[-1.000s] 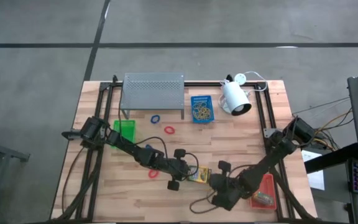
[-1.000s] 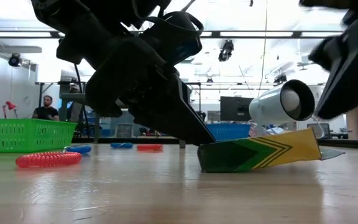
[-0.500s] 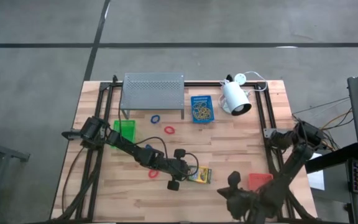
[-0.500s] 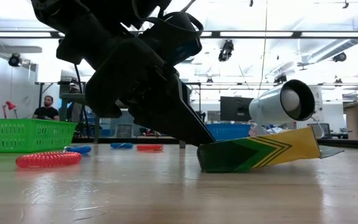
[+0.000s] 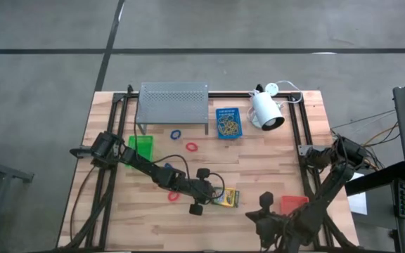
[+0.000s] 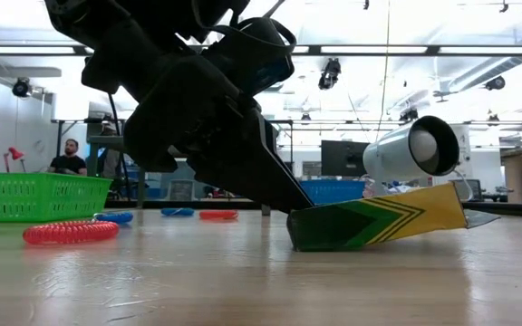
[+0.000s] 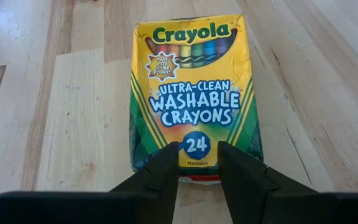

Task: Pick & Place Office Desk Supplies
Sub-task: Put the yellow crayon box into the orange bin

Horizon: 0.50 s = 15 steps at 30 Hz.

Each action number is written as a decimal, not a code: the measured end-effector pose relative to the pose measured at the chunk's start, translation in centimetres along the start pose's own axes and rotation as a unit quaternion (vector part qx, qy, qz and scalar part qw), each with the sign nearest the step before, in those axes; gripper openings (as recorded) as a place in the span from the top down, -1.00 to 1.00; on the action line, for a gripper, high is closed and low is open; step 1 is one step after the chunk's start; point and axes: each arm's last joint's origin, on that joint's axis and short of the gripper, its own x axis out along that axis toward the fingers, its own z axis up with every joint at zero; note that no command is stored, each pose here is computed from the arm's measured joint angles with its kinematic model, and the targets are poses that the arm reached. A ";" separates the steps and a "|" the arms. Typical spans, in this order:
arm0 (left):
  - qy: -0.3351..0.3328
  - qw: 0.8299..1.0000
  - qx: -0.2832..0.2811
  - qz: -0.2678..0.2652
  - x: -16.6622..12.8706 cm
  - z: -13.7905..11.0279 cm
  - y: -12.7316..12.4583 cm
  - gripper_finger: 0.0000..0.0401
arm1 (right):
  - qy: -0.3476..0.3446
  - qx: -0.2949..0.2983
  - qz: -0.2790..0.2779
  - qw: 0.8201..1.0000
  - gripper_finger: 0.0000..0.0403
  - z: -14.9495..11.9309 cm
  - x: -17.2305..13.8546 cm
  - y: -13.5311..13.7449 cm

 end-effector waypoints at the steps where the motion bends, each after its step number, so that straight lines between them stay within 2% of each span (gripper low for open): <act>1: 0.000 1.000 0.000 0.000 0.0 0.0 0.0 0.42 | 0.001 -0.002 -0.002 1.000 0.96 -0.1 0.1 0.0; 4: 0.000 1.000 0.000 0.000 0.0 0.0 0.0 0.42 | 0.005 -0.013 -0.005 1.000 0.96 -0.6 0.3 -0.1; 9: 0.000 1.000 0.000 0.000 0.0 0.0 0.0 0.42 | 0.008 -0.071 -0.007 0.997 0.96 -0.9 0.4 -0.1; 15: 0.000 1.000 0.001 0.003 0.0 0.0 0.0 0.42 | 0.004 -0.069 -0.004 0.998 0.96 -0.6 0.3 0.0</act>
